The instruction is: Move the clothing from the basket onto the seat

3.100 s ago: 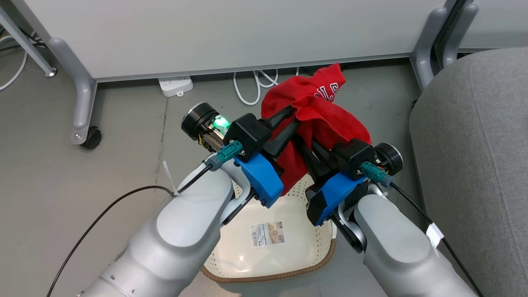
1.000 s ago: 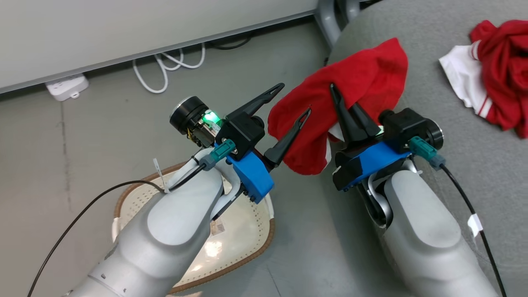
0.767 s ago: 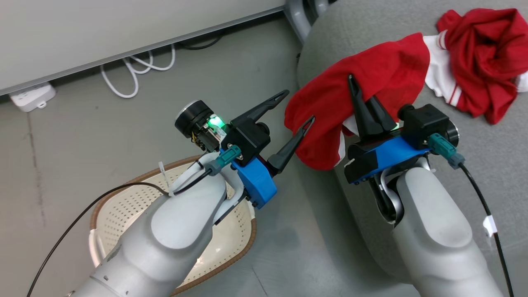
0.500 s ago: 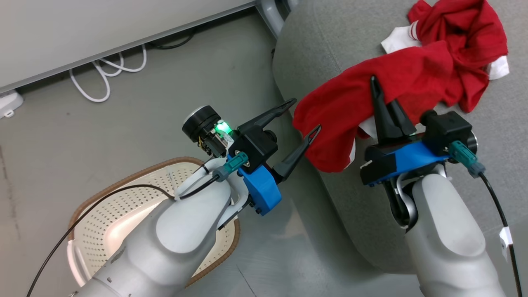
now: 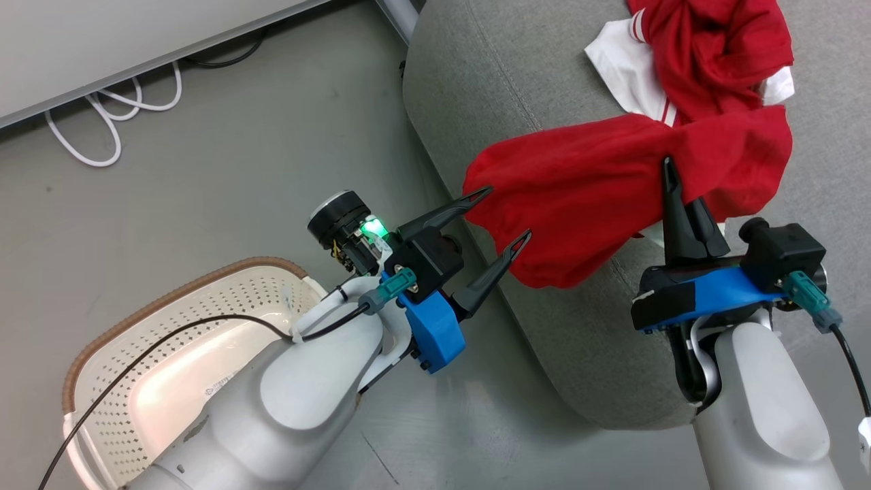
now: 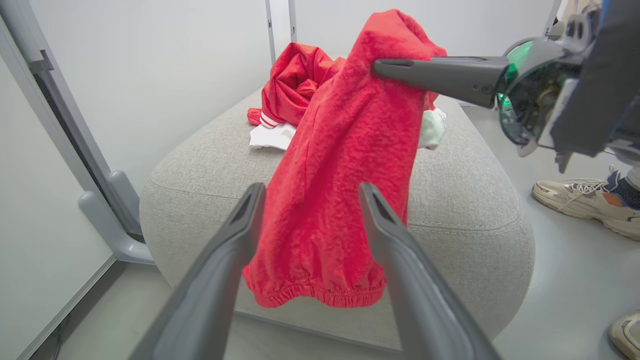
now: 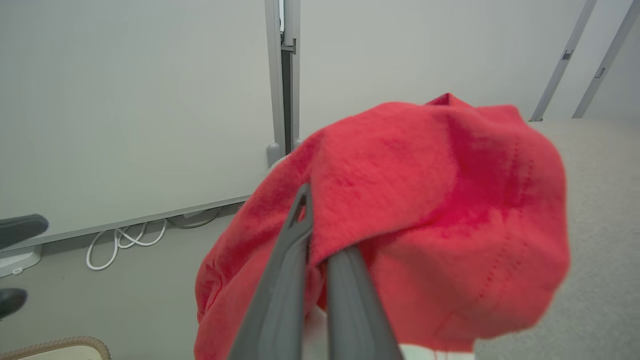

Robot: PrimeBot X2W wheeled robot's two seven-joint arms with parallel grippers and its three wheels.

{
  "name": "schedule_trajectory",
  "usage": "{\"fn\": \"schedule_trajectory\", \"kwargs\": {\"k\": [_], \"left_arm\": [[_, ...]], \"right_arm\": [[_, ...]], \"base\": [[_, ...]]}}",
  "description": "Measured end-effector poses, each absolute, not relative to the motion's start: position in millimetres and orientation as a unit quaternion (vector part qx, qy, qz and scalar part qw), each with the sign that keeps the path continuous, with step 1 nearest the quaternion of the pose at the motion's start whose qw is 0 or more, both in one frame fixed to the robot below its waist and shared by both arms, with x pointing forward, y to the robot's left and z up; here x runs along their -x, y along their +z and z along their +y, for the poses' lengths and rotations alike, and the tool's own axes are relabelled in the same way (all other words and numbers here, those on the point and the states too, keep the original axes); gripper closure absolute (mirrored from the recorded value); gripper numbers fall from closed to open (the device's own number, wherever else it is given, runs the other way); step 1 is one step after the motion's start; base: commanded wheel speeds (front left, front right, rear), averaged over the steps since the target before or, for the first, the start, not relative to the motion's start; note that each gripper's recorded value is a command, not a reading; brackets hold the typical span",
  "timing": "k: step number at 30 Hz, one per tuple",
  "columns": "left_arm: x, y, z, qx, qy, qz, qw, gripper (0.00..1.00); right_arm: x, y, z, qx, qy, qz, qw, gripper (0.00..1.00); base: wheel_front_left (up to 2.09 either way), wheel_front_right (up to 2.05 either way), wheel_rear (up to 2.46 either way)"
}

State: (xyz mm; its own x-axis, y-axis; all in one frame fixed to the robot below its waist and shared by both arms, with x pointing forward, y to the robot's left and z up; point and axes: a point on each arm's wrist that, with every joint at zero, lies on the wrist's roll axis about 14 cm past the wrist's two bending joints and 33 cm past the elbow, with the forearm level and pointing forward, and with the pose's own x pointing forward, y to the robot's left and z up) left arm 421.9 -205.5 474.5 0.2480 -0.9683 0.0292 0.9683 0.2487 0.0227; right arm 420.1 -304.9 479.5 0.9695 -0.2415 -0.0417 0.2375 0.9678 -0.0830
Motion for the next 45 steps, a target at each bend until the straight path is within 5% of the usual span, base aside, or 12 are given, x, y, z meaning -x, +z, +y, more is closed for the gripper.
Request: {"fn": "schedule_trajectory", "kwargs": {"k": [13, 24, 33, 45], "left_arm": [[-423, 471, -207, 0.007, -0.615, -0.016, 0.789, 0.0], [-452, 455, -199, 0.017, -0.6, -0.015, 0.8, 0.0], [-495, 416, -184, 0.019, -0.579, -0.003, 0.815, 0.0], [-517, 360, -175, 0.035, -0.571, 0.02, 0.82, 0.0]], "right_arm": [[-419, 480, -306, 0.042, -0.122, 0.023, 0.991, 1.0], [-486, 554, -317, 0.15, -0.088, -0.072, 0.982, 1.0], [-533, 642, -373, 0.238, -0.133, -0.179, 0.945, 1.0], [-535, 646, -471, 0.338, -0.226, -0.125, 0.905, 1.0]], "base": [[0.0, 0.0, 0.0], [0.0, 0.0, 0.0], [0.0, 0.0, 0.0], [0.0, 0.0, 0.0]]}}
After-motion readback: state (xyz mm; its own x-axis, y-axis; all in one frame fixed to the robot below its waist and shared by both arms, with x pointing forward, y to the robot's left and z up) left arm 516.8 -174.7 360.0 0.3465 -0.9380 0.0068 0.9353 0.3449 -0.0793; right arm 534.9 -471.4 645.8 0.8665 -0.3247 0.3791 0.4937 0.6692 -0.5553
